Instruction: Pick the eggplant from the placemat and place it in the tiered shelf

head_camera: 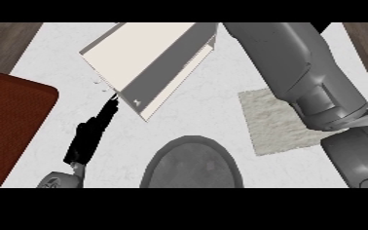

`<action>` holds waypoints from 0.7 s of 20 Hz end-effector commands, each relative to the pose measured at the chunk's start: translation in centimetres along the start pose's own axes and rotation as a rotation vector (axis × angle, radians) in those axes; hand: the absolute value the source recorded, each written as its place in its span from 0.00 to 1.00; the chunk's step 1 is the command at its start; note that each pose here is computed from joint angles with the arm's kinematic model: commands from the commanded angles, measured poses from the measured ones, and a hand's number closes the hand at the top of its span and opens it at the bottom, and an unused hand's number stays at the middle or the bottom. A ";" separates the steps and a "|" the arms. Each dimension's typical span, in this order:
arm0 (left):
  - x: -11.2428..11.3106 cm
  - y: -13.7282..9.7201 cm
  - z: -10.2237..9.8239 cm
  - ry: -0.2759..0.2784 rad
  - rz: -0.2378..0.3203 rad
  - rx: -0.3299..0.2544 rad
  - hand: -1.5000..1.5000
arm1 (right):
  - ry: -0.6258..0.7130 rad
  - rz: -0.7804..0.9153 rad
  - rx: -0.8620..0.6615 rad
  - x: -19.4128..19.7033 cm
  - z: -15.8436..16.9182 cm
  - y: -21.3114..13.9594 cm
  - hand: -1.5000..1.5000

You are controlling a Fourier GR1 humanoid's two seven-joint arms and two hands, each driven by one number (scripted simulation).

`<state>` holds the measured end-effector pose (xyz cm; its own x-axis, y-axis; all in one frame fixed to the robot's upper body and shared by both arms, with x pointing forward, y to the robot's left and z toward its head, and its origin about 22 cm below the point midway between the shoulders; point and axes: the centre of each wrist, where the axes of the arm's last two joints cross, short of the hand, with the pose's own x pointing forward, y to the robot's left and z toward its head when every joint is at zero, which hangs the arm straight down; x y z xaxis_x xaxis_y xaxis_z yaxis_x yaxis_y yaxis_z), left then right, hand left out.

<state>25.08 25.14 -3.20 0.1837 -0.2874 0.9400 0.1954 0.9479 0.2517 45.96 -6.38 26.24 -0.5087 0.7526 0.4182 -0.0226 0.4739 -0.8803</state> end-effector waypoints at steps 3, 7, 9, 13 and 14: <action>0.2 -0.6 -0.1 -0.005 -0.016 -0.019 0.50 | -0.007 0.035 0.075 1.8 -0.9 3.6 1.00; 0.9 -1.1 -0.4 -0.019 -0.008 -0.016 0.50 | 0.015 0.041 0.127 1.8 -0.9 4.8 1.00; 1.8 -0.2 -0.6 -0.023 -0.009 -0.021 0.50 | 0.004 -0.047 0.212 2.0 -0.9 5.5 1.00; 1.8 -0.2 -1.0 -0.028 -0.021 -0.038 0.50 | 0.154 -0.546 0.280 -0.4 0.1 7.9 0.00; 0.7 -0.3 -0.7 -0.018 -0.020 -0.040 0.50 | 0.159 -0.608 0.286 -0.7 0.3 8.1 0.00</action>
<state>25.74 24.54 -2.44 0.1625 -0.2932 0.9421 0.2262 0.9405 0.2537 45.83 -2.66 21.42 -0.3824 0.6082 0.6956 -0.3577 0.5966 -0.7184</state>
